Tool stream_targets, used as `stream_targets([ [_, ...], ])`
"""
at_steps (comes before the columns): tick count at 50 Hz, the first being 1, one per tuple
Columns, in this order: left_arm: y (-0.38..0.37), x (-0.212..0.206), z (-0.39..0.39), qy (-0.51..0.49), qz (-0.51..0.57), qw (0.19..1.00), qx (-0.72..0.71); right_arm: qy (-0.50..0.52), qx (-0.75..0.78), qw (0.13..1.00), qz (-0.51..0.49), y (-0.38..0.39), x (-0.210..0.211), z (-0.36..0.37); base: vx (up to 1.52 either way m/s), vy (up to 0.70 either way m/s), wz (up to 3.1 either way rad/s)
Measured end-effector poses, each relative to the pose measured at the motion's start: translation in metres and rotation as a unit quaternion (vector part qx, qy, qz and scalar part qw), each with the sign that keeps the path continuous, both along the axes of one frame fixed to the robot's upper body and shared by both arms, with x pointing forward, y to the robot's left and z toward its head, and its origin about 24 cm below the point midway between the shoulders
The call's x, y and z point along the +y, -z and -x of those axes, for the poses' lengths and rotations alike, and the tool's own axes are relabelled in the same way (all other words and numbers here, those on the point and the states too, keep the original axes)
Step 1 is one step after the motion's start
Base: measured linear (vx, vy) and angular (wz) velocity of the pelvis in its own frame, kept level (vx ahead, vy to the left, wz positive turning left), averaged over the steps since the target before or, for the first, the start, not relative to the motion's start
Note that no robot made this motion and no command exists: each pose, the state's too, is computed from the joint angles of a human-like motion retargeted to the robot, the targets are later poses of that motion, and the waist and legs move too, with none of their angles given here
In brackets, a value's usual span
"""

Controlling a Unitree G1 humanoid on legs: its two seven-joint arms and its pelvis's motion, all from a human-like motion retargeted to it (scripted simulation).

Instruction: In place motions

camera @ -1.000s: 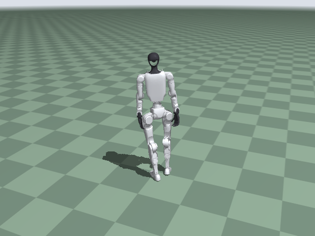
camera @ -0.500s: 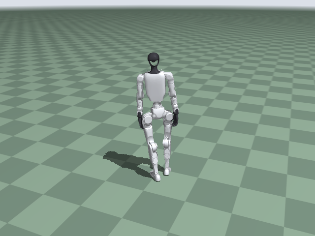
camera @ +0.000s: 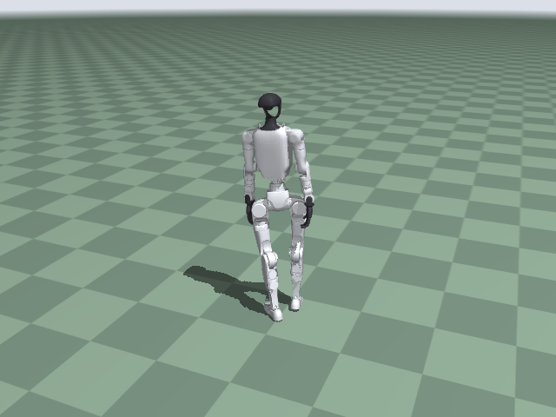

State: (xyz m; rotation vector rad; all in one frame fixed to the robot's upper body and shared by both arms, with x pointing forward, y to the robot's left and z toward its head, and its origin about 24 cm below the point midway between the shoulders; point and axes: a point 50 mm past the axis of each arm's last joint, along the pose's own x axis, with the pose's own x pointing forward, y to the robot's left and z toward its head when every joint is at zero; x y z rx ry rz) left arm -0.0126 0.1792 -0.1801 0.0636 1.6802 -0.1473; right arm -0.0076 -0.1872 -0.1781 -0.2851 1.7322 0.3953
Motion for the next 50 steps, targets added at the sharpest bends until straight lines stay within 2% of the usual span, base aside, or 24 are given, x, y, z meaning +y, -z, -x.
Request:
stream_targets([
  [10, 0.001, -0.007, 0.003, 0.006, 0.012, 1.000, 0.001, 0.047, 0.012, 0.999, -0.006, 0.000, 0.002, 0.010, -0.02, 0.01, -0.23],
  [30, -0.001, -0.001, 0.020, -0.005, -0.002, 1.000, 0.027, -0.024, 0.003, 1.000, -0.005, 0.000, -0.004, 0.001, 0.01, -0.22, 1.10],
  [42, -0.001, -0.003, 0.008, -0.009, -0.001, 1.000, 0.014, -0.015, 0.021, 1.000, -0.013, -0.001, -0.004, 0.009, 0.04, -0.21, 0.66],
  [50, 0.000, -0.004, 0.004, -0.024, -0.006, 1.000, 0.000, -0.002, -0.020, 1.000, -0.024, 0.001, 0.000, -0.010, 0.02, -0.06, 0.07],
])
